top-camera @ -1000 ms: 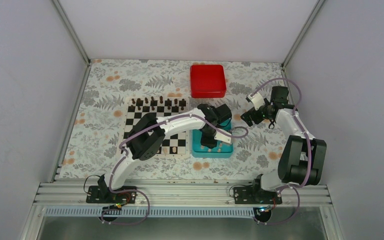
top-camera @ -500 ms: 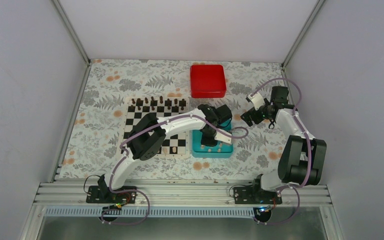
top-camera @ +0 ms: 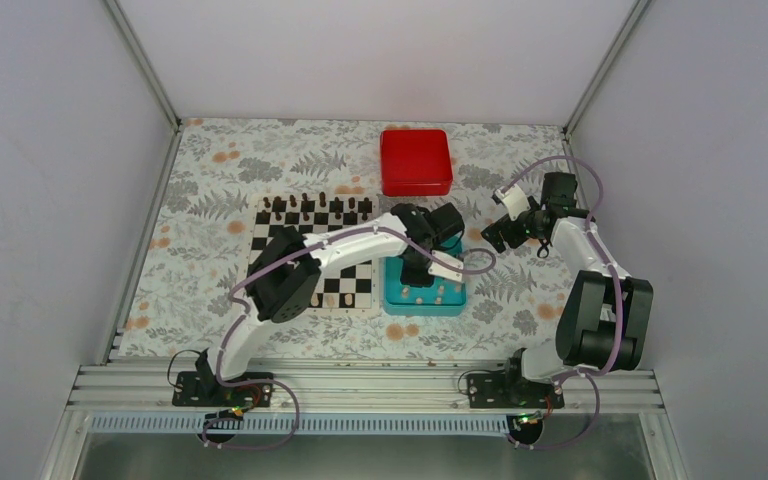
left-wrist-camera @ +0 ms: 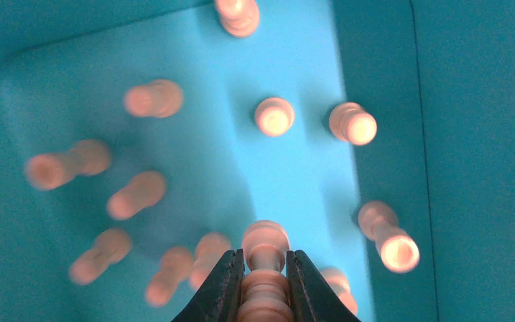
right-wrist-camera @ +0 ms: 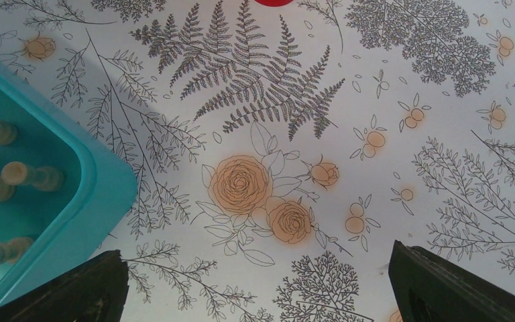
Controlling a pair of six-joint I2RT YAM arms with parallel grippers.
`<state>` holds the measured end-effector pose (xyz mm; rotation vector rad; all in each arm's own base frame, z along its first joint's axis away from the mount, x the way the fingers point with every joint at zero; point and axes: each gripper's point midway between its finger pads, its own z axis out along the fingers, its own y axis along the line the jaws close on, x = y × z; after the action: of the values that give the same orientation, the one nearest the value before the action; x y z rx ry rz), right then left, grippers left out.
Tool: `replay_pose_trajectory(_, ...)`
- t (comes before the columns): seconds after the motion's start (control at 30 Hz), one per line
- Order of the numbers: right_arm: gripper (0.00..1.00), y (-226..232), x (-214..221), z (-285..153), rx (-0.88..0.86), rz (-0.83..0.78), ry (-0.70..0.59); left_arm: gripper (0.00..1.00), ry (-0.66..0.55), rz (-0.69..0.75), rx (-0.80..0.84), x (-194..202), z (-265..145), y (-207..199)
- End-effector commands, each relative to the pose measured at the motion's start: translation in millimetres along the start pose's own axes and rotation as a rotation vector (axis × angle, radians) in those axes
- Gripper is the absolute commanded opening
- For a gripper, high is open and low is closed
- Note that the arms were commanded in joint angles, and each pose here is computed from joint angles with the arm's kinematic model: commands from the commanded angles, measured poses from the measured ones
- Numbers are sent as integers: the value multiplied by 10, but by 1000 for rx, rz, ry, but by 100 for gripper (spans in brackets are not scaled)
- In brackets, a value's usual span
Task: Set up the chess pieces on the board
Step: Pick up the chess piece from the storage box, then place the chess piece on the chessboard.
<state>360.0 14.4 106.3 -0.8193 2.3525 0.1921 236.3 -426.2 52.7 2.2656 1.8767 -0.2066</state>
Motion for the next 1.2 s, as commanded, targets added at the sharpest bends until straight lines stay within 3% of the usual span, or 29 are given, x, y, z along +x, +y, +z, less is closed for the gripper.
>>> replay_pose_trajectory(0.0, 100, -26, 46, 7, 0, 15, 4, 13, -54, 2, -136, -143, -684, 125)
replay_pose_trajectory(0.2, 100, -41, 53, 15, 2, 16, 15, 13, -14, -49, -229, 213, -1113, 81)
replay_pose_trajectory(0.53, 100, -63, 58, 20, 4, 21, 27, 13, 91, -332, -299, 1728, -1444, -120)
replay_pose_trajectory(0.67, 100, -71, 50, 25, 1, 23, 28, 13, 106, -421, -298, 2153, -1474, -317)
replay_pose_trajectory(1.17, 100, -37, 115, 53, -11, 31, 47, 13, 126, -490, -208, 2581, -985, -685)
